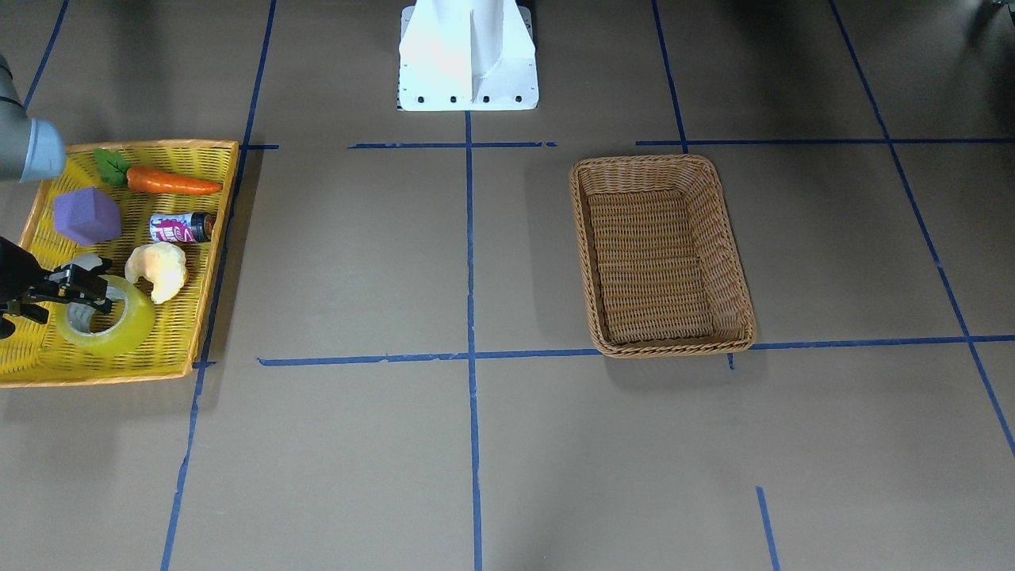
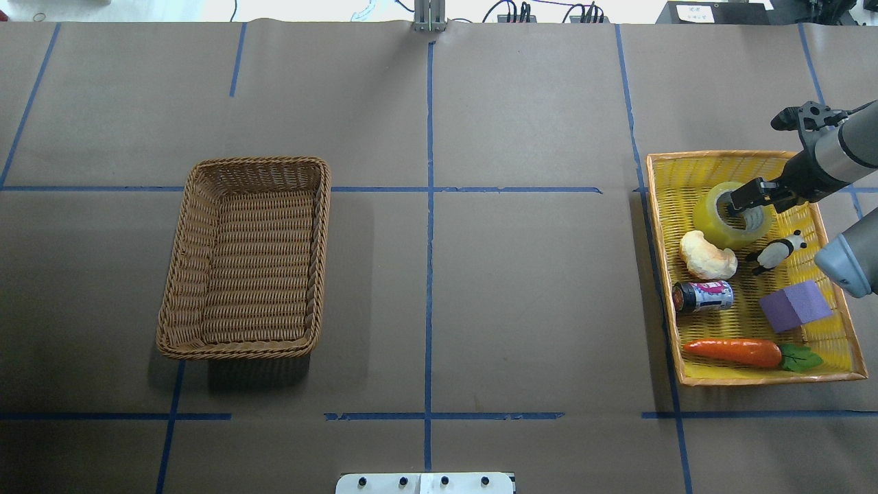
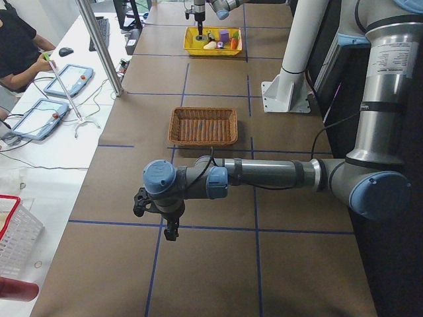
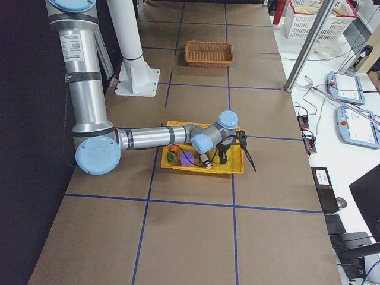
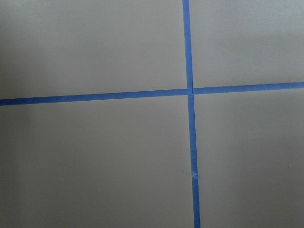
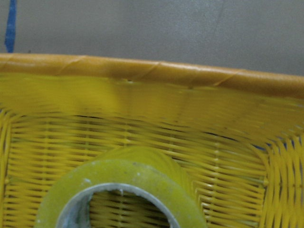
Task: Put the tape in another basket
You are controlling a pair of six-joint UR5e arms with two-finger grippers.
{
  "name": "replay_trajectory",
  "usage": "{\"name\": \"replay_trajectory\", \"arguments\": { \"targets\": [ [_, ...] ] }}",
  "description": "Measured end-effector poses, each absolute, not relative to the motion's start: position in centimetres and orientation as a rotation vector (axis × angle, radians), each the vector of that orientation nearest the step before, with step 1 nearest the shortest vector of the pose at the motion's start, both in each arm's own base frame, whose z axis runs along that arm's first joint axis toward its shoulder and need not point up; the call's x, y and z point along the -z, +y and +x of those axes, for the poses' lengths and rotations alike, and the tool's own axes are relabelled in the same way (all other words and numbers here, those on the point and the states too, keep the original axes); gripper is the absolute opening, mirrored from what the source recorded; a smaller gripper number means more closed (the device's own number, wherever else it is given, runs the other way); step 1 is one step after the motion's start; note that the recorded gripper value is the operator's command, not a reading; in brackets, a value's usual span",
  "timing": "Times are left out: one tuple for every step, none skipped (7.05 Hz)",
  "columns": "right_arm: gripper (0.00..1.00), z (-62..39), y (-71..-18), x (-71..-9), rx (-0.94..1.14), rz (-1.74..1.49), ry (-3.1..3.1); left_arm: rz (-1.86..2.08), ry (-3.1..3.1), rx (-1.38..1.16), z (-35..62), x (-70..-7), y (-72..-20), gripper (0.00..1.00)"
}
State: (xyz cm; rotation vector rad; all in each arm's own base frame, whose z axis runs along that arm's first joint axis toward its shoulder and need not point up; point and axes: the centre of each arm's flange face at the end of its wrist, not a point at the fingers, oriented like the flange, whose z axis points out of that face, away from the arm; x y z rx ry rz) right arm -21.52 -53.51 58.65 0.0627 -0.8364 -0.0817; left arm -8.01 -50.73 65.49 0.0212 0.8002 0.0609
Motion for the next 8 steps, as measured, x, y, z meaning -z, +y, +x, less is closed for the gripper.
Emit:
{"name": "replay_trajectory", "arguments": {
  "targets": [
    [0.68,-21.7,-53.9,-59.1,0.078,0.061,-0.826,0.025,0.8,-0.063,-8.0,-65.2,-51.0,1.0],
    [0.29,-21.7,-54.1,-59.2,0.076,0.061,-0.822,0.027,0.8,-0.064,-8.0,-65.1,-51.1,1.0],
    [0.05,-21.6,-54.2,-59.2,0.073,0.062,-0.821,0.029,0.8,-0.065,-8.0,-65.0,-51.2,1.0],
    [0.0,-21.4,-54.2,-59.2,0.071,0.063,-0.822,0.03,0.8,-0.066,-8.0,-64.9,-51.3,1.0],
    [0.0,-21.3,-54.2,-59.2,0.07,0.065,-0.823,0.031,0.8,-0.066,-8.0,-64.9,-51.3,1.0],
    [0.0,-21.2,-54.2,-58.9,0.07,0.07,-0.827,0.031,0.801,-0.066,-8.0,-64.8,-51.4,1.0],
    [0.0,-20.8,-54.4,-58.1,0.069,0.082,-0.838,0.031,0.801,-0.066,-8.0,-64.8,-51.4,1.0],
    [0.0,-19.6,-54.6,-56.4,0.062,0.104,-0.868,0.032,0.802,-0.066,-8.0,-64.7,-51.4,1.0]
  ]
}}
